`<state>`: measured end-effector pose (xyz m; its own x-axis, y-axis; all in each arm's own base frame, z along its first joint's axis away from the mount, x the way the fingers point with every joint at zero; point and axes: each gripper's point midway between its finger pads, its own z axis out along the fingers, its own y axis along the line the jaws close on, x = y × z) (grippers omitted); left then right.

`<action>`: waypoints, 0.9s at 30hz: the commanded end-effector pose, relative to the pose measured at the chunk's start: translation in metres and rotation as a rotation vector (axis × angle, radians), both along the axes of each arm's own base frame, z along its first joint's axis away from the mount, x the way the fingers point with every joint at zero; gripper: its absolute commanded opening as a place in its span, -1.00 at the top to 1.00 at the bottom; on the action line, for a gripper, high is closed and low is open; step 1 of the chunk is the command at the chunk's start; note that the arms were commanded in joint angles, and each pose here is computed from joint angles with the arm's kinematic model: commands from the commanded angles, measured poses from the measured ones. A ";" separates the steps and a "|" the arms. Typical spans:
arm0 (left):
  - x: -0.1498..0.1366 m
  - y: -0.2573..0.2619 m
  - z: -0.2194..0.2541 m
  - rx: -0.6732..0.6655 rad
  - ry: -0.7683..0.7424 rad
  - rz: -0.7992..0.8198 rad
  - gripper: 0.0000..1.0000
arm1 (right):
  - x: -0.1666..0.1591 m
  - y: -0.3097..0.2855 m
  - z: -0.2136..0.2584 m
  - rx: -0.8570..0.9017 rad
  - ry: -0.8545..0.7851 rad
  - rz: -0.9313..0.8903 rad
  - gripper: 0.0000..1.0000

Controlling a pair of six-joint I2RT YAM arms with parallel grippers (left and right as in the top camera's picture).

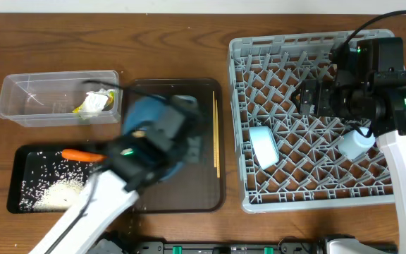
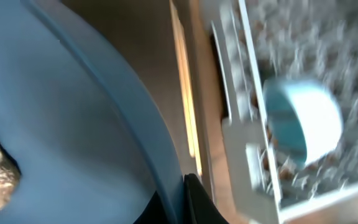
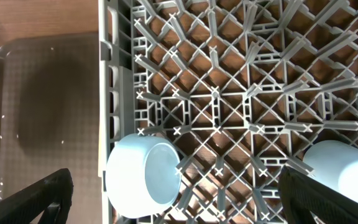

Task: Sort waste into correct bins and load items into the dishwasher rack
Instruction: 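Lift the blue plate left and tip its food onto the black tray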

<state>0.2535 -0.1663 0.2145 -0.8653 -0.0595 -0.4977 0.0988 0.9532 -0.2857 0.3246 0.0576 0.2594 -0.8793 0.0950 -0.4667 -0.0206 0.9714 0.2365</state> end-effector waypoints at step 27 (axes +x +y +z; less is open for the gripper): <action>-0.018 0.243 0.082 -0.617 -0.461 0.405 0.88 | -0.009 -0.001 -0.007 -0.018 0.042 0.009 -0.98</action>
